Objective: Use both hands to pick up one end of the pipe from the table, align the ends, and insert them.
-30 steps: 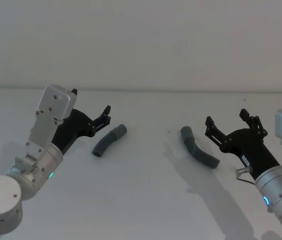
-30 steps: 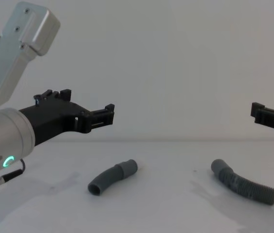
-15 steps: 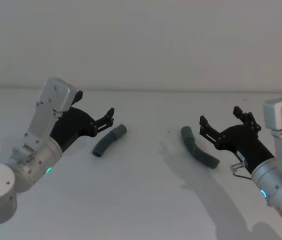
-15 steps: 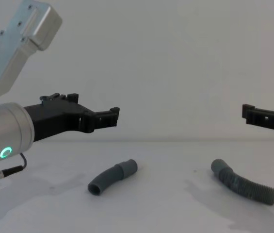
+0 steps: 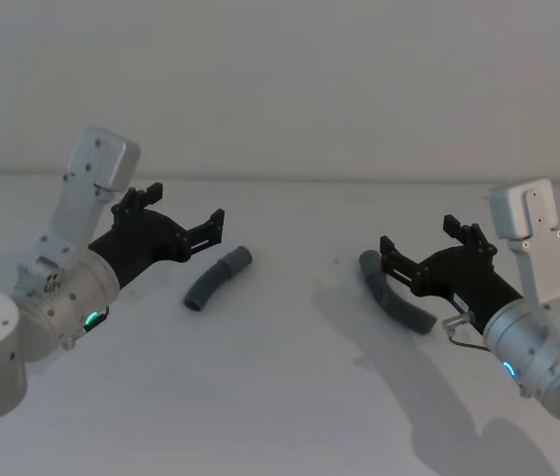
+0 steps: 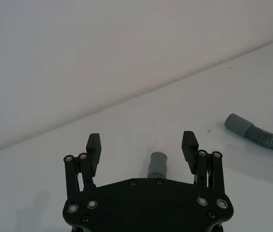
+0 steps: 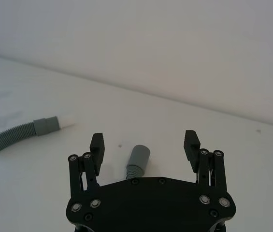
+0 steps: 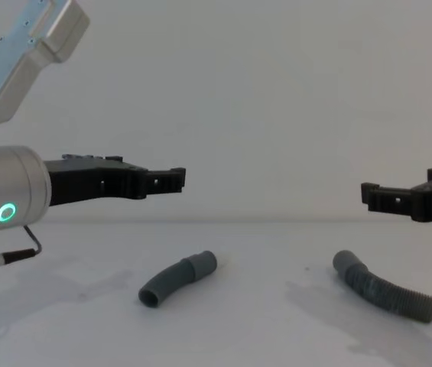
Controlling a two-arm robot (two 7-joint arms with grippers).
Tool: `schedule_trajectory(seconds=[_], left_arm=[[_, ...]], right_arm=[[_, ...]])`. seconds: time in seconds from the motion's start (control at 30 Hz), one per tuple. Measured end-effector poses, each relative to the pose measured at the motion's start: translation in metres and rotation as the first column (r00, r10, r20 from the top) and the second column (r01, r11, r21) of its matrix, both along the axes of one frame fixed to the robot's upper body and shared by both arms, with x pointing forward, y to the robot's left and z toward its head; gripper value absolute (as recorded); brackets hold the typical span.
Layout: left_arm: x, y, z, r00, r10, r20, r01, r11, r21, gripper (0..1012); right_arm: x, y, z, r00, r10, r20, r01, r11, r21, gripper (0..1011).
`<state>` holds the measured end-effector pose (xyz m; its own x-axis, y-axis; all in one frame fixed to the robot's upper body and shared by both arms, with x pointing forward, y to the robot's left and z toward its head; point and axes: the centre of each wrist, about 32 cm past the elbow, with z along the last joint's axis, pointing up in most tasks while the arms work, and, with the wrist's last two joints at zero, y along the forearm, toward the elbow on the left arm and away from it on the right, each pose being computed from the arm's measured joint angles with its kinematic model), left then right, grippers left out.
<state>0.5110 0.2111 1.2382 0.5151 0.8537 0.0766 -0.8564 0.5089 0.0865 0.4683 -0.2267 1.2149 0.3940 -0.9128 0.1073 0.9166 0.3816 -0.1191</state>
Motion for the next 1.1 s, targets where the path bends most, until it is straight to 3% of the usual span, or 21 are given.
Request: schedule_trajectory(seconds=[0.23, 0.4, 0.73, 1.1], left_arm=[[0.0027, -0.0002, 0.0069, 0.9988, 0.006, -0.049, -0.006, 1.0000, 0.001, 1003], [0.0046, -0.0011, 0.0103, 0.9969, 0.002, -0.079, 0.000, 0.9997, 0.023, 1003], [0.0143, -0.0040, 0.0100, 0.9910, -0.038, -0.128, 0.052, 0.9924, 0.111, 1003], [0.0277, -0.0086, 0.0028, 0.9856, -0.061, -0.157, 0.088, 0.9811, 0.172, 1003]], right_arm=[[0.008, 0.003, 0.000, 0.999, 0.002, -0.036, -0.002, 1.000, -0.004, 994], [0.012, 0.004, 0.001, 0.999, 0.005, -0.054, -0.005, 1.000, -0.001, 994], [0.019, 0.005, 0.000, 0.996, 0.017, -0.086, -0.016, 1.000, 0.018, 993], [0.024, 0.005, -0.003, 0.994, 0.028, -0.110, -0.025, 0.999, 0.029, 994]])
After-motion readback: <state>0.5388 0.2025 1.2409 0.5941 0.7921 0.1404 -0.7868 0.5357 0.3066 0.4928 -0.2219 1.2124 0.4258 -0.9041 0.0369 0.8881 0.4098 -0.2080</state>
